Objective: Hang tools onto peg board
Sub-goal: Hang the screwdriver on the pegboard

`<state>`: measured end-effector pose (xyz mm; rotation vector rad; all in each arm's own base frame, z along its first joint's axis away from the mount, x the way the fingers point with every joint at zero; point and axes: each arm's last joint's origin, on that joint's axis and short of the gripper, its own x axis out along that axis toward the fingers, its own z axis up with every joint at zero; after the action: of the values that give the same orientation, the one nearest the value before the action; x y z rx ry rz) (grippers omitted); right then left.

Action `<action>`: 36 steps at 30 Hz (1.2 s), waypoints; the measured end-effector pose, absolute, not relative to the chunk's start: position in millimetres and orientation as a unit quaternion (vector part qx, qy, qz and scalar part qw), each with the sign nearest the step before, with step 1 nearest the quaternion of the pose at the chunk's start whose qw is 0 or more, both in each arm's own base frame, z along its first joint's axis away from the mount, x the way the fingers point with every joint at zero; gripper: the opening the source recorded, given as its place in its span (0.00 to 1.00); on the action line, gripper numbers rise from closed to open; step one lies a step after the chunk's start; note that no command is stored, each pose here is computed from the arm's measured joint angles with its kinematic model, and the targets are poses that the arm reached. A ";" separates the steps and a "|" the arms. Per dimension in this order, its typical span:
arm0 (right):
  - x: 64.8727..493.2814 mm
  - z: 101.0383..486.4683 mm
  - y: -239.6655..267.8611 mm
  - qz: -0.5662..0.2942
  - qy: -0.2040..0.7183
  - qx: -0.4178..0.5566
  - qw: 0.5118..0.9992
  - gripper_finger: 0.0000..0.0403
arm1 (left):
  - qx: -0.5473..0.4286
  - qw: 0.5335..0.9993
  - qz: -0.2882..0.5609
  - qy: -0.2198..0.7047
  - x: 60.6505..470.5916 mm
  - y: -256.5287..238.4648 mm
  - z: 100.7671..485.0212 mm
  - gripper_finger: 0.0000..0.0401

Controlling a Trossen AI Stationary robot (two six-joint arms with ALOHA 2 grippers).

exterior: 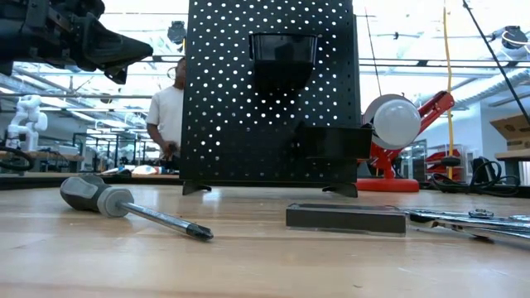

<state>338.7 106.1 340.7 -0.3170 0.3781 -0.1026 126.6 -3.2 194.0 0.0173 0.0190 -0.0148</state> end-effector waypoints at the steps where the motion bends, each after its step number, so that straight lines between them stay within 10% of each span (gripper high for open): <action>1: 337.6 340.5 110.3 -0.037 0.187 -0.156 0.969 0.72 | -0.003 0.999 -0.028 0.014 126.6 -4.4 193.2 0.10; 11: 332.1 339.9 125.5 -0.011 0.186 -0.154 0.970 0.66 | -0.032 0.973 -0.117 0.198 129.6 -21.9 157.1 0.17; 36: 332.2 338.9 124.7 -0.019 0.190 -0.129 0.973 0.66 | 0.109 0.927 -0.194 0.303 189.2 -82.8 143.4 0.26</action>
<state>332.2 124.7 338.9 -0.2595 0.3825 -0.0380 189.2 -82.8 143.4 0.2239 0.6213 -0.3988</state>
